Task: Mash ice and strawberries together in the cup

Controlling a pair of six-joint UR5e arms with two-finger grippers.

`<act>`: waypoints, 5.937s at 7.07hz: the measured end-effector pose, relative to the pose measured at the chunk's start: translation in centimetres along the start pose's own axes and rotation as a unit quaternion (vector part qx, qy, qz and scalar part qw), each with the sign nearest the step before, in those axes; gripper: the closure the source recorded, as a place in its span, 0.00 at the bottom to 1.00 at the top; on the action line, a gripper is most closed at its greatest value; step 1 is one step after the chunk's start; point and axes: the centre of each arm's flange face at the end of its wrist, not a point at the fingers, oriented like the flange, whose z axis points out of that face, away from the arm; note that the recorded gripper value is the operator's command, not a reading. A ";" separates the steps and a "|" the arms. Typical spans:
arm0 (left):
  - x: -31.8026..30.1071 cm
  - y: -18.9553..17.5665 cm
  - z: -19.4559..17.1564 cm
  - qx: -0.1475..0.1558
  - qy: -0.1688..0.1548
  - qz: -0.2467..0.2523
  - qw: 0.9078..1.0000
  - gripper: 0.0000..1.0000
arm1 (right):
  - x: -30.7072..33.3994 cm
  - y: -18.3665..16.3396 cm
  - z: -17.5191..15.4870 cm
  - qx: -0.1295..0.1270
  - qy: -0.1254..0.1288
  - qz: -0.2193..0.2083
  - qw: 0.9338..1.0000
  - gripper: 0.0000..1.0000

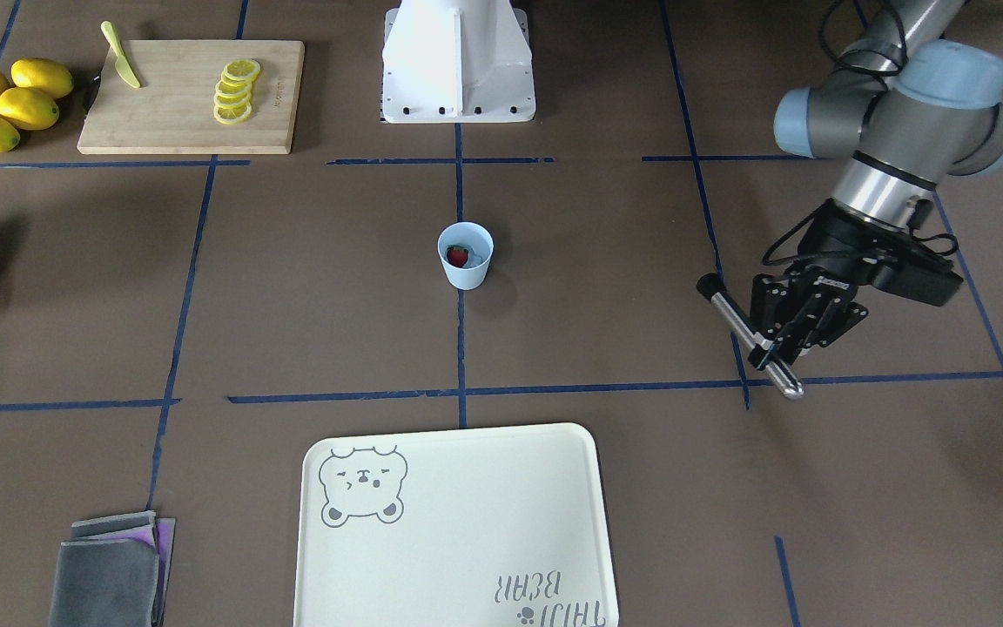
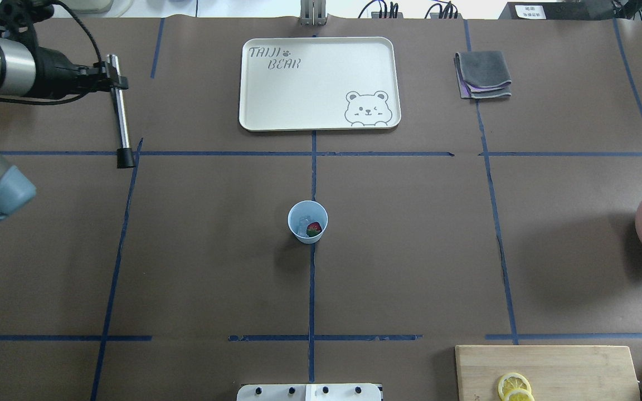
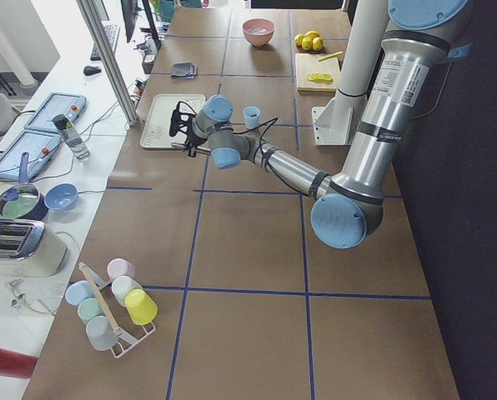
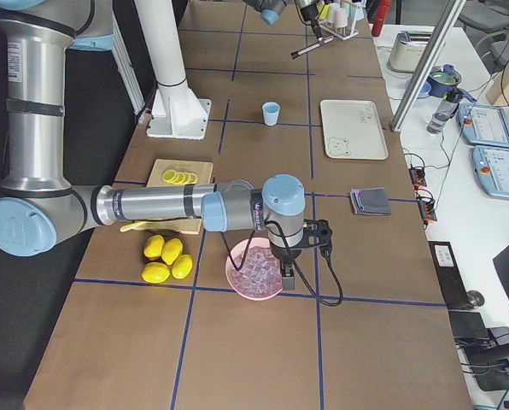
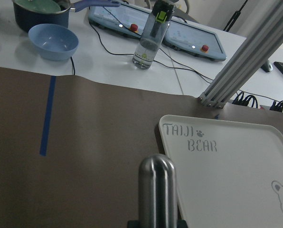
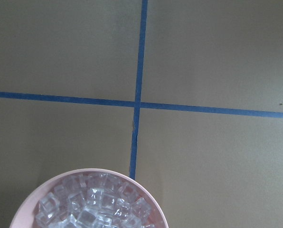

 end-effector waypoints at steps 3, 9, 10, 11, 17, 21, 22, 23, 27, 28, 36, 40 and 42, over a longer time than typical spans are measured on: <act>-12.9 2.8 -2.6 -0.112 -0.050 -0.070 0.990 1.00 | -0.2 -0.2 -0.2 0.006 -0.002 -0.006 1.000 0.00; -30.5 10.0 -1.0 -0.208 -0.180 0.072 0.959 1.00 | -0.3 -0.2 -0.1 0.008 -0.002 -0.010 1.000 0.00; -31.7 10.2 -0.6 -0.215 -0.187 0.082 0.955 1.00 | -0.3 -0.2 -0.1 0.008 -0.002 -0.010 1.000 0.00; -32.3 10.4 -0.3 -0.219 -0.190 0.086 0.953 1.00 | -0.3 -0.2 -0.1 0.008 -0.002 -0.010 1.000 0.00; -34.3 10.0 0.5 -0.212 -0.219 0.102 0.947 1.00 | -0.6 -0.3 -0.4 0.017 -0.003 -0.018 1.000 0.00; -34.4 10.0 0.5 -0.214 -0.219 0.113 0.945 1.00 | -0.6 -0.3 -0.5 0.019 -0.004 -0.019 1.000 0.00; -34.4 9.9 0.4 -0.213 -0.220 0.111 0.945 1.00 | -0.6 -0.3 -0.5 0.019 -0.004 -0.019 1.000 0.00; -34.4 9.8 0.3 -0.212 -0.220 0.108 0.946 1.00 | -0.6 -0.3 -0.5 0.019 -0.004 -0.019 1.000 0.00; -34.2 9.4 0.3 -0.202 -0.224 0.082 0.950 0.79 | -0.7 -0.3 -0.6 0.020 -0.004 -0.020 1.000 0.00; -34.1 9.4 0.3 -0.201 -0.224 0.079 0.951 0.01 | -0.7 -0.3 -0.6 0.020 -0.004 -0.020 1.000 0.00; -34.4 5.8 -3.6 -0.219 -0.184 0.069 0.956 0.00 | -0.9 -0.2 -0.8 0.021 -0.006 -0.020 1.000 0.00; -32.0 -1.6 -13.1 -0.256 -0.196 0.096 0.942 0.00 | -0.7 -0.1 -0.6 0.020 -0.005 -0.019 1.000 0.00; -34.4 -2.9 -17.5 -0.273 -0.193 0.094 0.938 0.00 | -0.5 0.2 -0.3 0.015 -0.010 -0.016 1.000 0.00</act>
